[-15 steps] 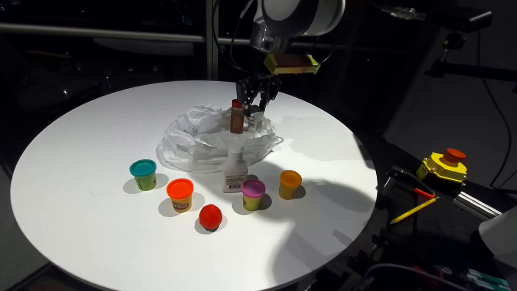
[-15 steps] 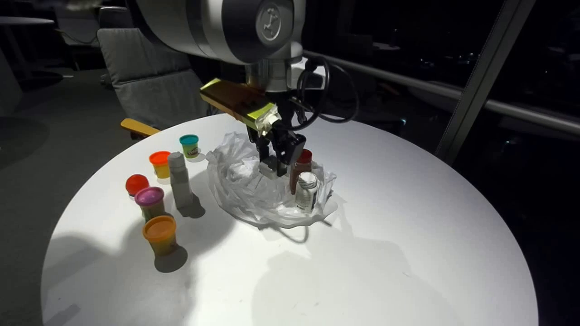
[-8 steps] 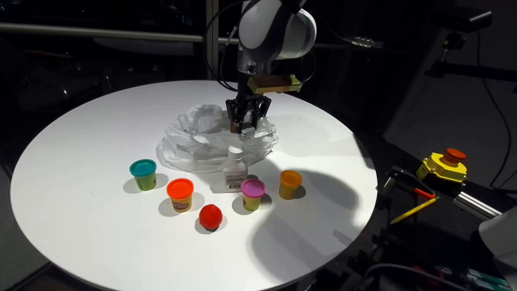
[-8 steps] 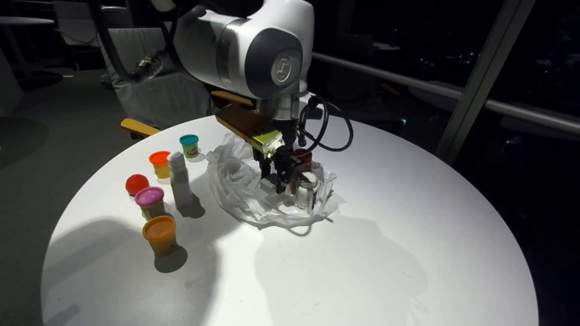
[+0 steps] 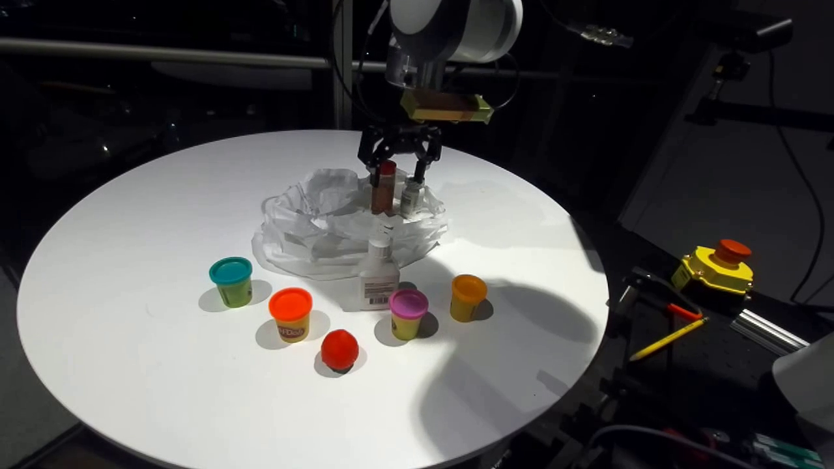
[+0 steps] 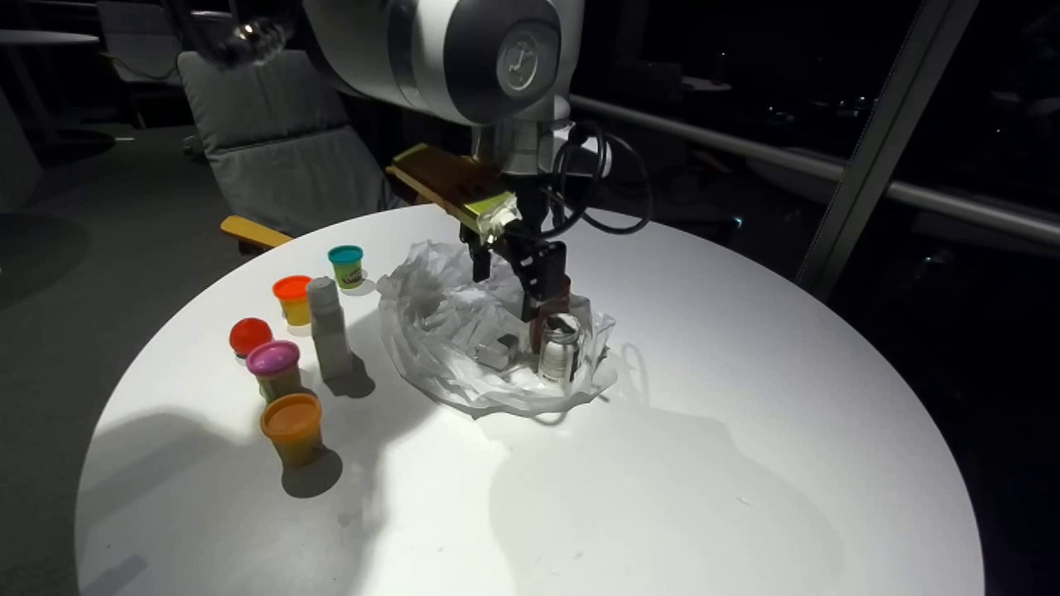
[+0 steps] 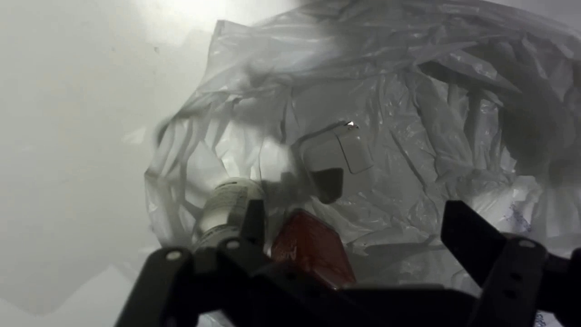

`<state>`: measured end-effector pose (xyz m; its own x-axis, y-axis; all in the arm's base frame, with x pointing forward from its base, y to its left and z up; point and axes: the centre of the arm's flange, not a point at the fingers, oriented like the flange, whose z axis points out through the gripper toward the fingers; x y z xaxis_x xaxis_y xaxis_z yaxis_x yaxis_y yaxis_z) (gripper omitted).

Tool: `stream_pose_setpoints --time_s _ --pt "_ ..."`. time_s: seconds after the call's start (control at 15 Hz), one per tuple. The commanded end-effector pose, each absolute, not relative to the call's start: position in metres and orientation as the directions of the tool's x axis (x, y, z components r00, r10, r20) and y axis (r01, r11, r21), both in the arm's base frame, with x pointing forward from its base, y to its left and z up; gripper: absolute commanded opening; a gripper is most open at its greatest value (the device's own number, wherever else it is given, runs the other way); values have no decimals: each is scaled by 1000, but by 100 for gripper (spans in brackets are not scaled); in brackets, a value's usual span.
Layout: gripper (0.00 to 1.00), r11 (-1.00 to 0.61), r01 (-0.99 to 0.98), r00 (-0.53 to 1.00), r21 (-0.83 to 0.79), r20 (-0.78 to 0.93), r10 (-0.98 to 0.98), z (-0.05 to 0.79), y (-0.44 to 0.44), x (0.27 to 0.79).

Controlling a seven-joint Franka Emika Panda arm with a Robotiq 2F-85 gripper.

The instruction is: Pick up the objects on the table and put them on the plastic

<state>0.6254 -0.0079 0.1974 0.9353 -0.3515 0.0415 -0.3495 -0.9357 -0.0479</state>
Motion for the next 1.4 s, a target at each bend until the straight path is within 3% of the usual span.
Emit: stream_pose_setpoints --time_s 0.0,0.67,1.33 --pt "100 -935 -349 934 -57 58 -353 238 10 565" --pt "100 -980 -199 974 -28 105 -201 189 67 427" --pt "100 -995 -79 989 -57 117 -86 161 83 408"
